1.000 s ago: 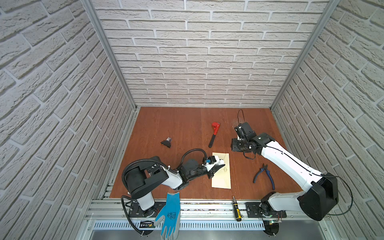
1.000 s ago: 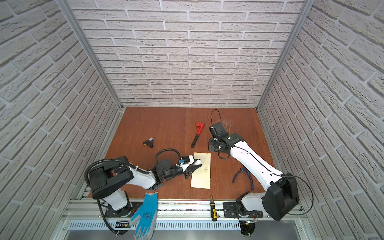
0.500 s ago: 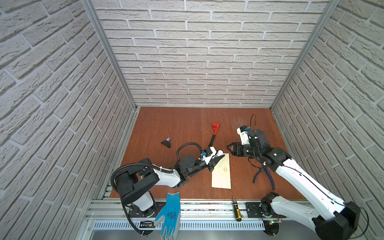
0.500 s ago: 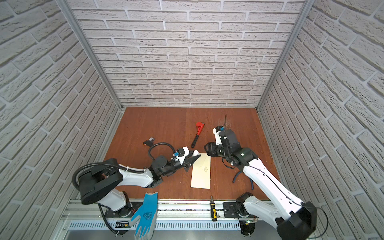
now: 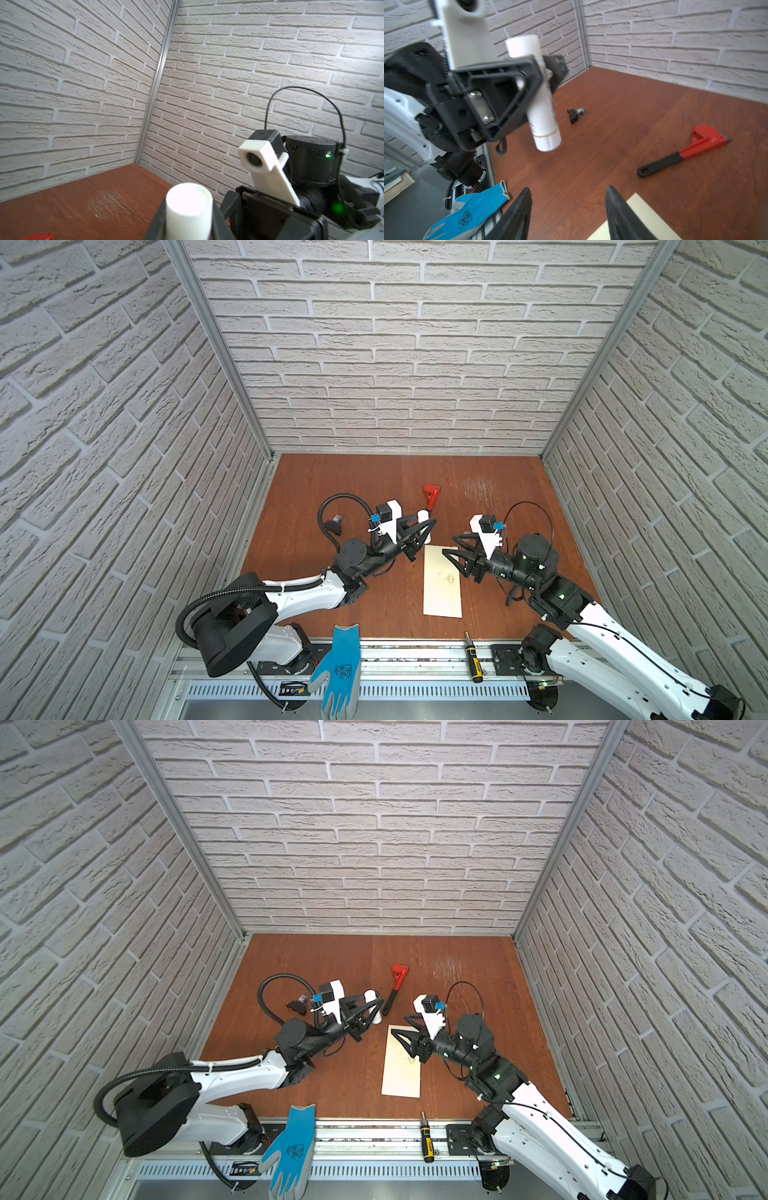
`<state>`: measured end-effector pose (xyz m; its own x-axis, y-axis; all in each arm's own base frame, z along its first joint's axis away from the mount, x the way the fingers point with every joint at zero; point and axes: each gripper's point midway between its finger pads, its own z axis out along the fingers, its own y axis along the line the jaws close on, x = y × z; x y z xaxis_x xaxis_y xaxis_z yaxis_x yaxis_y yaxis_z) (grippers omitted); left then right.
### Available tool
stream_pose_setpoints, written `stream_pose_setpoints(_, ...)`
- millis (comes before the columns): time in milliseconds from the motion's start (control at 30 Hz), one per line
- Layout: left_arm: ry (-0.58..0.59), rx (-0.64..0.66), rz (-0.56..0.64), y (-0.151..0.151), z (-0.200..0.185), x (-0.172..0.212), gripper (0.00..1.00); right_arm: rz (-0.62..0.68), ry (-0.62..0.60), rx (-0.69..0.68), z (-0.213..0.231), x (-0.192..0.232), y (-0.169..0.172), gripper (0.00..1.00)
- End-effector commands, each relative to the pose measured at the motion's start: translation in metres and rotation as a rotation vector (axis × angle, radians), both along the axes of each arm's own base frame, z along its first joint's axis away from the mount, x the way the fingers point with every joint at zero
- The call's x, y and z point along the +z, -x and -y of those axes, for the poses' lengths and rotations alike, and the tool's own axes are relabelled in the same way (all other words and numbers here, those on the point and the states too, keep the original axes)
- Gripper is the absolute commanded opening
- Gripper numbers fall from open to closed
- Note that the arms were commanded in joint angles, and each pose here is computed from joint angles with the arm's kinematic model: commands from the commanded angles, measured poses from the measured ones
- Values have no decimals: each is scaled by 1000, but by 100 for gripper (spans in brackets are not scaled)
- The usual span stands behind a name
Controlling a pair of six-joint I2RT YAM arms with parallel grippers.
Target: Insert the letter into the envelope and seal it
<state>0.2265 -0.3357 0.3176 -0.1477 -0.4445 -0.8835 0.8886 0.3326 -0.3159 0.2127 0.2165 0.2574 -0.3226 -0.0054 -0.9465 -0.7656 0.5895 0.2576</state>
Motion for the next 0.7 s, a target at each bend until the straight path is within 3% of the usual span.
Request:
stream_pose_setpoints(0, 140, -113, 15, 14, 1, 35, 0, 188, -57, 90, -13, 34, 8, 60)
stream_pose_setpoints(433, 152, -235, 21, 31, 24, 47, 0, 160, -62, 135, -27, 23, 1, 61)
stream_pose_setpoints(567, 148, -251, 19, 33, 28, 46, 0, 167, -66, 140, -29, 26, 0, 55)
stream_pose_setpoints(667, 147, -248, 19, 32, 28, 46, 0, 162, -65, 163, -31, 28, 3, 45)
